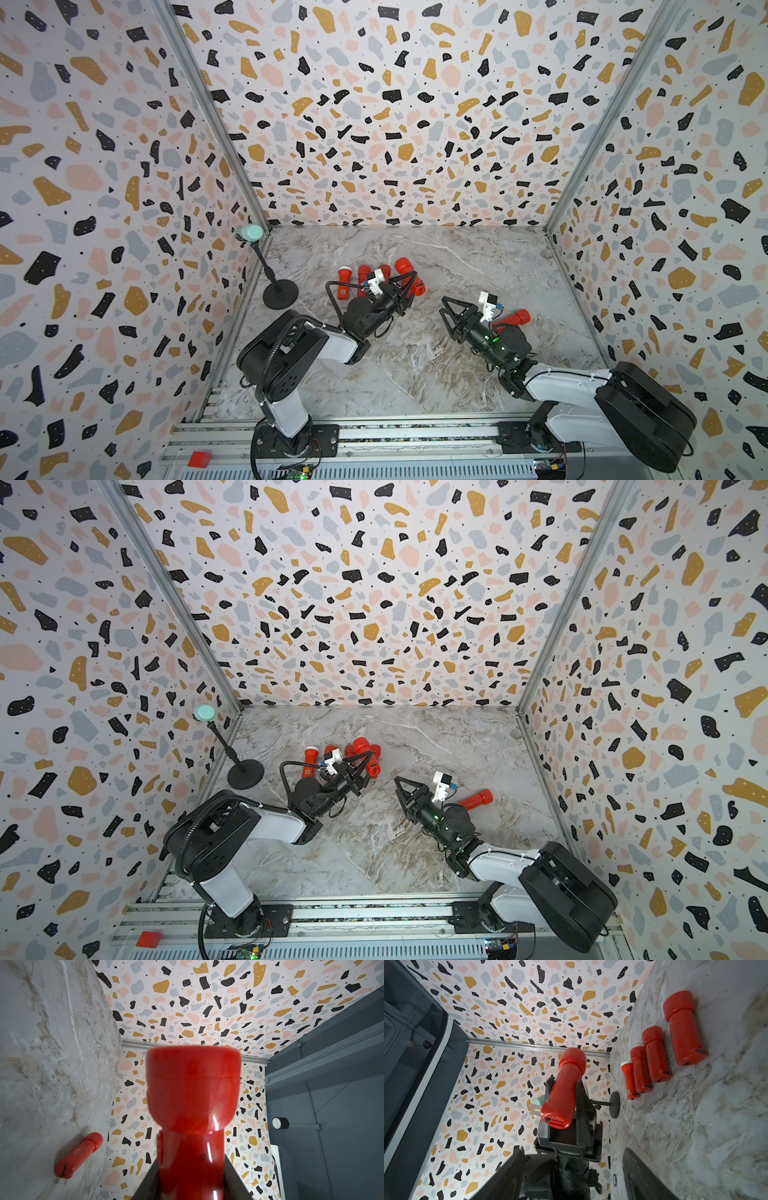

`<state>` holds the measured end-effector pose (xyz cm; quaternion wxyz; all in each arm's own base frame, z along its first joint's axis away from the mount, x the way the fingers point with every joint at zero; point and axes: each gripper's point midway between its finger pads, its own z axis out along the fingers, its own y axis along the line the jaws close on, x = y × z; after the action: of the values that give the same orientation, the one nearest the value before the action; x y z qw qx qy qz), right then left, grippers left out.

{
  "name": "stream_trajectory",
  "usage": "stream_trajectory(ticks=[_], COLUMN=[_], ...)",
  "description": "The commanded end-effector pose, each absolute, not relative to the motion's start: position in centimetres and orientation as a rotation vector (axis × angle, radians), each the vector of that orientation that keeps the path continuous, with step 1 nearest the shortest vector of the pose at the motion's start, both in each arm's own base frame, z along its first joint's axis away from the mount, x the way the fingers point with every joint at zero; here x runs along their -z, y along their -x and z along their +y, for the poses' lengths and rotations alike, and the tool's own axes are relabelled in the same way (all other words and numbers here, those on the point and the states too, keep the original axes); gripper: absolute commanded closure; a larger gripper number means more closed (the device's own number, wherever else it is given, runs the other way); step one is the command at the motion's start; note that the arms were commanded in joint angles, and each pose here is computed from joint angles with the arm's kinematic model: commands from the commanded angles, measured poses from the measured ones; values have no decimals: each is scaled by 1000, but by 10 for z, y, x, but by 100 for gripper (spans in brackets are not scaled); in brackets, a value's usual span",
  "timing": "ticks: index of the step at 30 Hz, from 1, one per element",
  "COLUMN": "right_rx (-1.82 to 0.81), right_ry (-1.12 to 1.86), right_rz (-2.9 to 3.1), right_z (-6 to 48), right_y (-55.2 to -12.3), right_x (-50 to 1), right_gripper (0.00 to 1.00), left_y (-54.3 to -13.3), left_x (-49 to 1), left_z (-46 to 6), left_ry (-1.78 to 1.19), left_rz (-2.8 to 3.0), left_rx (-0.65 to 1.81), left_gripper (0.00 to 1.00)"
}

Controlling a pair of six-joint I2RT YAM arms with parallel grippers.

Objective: Close the plug at the bottom of the flashlight
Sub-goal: Close the plug of the flashlight.

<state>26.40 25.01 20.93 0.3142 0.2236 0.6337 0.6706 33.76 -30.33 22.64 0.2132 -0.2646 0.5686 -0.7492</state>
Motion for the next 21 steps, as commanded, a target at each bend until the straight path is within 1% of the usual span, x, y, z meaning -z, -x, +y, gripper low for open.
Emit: stream_trajectory(ticks=[1,8,17,21], right_rx=[-1868,-1895,-1947,-1936], right_ry=[-563,-549,-531,-530], right_rz=[1530,1532,1512,1533], right_z=[259,278,295,299], right_y=[-271,-282,-287,-289], right_x=[-248,-247,-246,-243], right_gripper=[29,35,45,46], left_y=[-331,-329,-329,-328], left_x=[-252,-246,-241,-239], left_z=[-299,-302,-300,-300], left_ry=[679,694,716,716], left_rz=[1439,1442,1426,1428], left_rx=[2160,2158,2161,2161], left_gripper=[100,100,100,100])
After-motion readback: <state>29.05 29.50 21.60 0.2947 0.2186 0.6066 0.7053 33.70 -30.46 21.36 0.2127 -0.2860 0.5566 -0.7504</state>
